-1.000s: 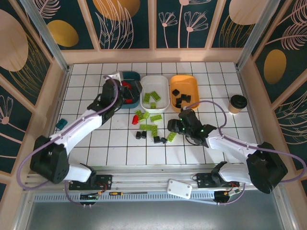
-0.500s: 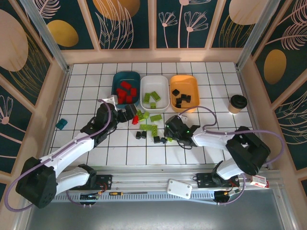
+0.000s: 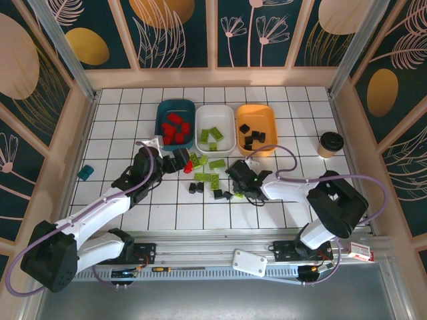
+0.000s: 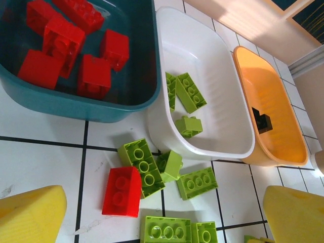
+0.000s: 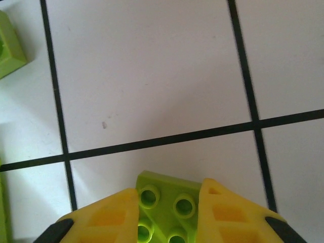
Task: Sort the legos into containers by color
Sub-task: Pick up the lego from the bottom-center of the table, then place the lego in the container.
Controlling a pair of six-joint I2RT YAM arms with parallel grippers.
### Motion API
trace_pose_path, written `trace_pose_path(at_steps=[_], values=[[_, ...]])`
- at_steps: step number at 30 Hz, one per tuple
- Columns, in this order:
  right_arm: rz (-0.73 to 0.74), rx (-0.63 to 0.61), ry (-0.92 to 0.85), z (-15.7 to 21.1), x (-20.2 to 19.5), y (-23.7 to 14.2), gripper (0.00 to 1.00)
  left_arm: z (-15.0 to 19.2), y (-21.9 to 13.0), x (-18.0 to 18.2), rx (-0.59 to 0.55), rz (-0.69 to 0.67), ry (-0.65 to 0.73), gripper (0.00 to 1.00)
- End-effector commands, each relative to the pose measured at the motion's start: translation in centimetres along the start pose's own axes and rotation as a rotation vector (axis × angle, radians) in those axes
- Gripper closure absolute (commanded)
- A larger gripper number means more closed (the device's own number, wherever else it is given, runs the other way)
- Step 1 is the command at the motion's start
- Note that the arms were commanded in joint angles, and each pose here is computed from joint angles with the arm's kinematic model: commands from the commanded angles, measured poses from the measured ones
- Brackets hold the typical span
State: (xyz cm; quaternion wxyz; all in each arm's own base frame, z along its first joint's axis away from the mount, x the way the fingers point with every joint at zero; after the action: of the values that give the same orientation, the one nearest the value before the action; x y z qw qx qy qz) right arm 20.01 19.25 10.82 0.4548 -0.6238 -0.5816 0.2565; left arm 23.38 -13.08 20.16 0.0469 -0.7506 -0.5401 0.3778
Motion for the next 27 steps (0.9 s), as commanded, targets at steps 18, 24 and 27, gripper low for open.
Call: trace_pose_path(at_steps=[18,24,27], values=[[-0.363,-0.29,-0.194,-15.2,8.9,-3.7,0.84,2.8,-0.5,1.7,0.07,-0.013,-0.035,0.01],[-0.308,-0.263,-0.226,-20.0,13.7,3.1,0.84,3.4,-1.0,2.1,0.095,-0.03,-0.036,0.02],[-0.245,-0.268,-0.238,-21.9,15.2,5.5,0.83,3.6,-1.3,2.2,0.097,-0.035,-0.039,0.02]])
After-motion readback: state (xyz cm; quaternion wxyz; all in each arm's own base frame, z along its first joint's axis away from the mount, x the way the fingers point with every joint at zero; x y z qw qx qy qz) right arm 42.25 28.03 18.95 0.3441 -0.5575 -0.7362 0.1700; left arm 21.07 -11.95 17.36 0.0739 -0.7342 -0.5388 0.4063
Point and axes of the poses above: each hand's point on the last joint's axis, 136 mm out from that joint toward the fingers, its own y axis out along the fingers, its own x axis along the line the jaws close on, z = x × y, the point moved 10 cm from there along -y, back along the fingers, and after that the axes turned 5 degrees about y, right-handed, at the moved point
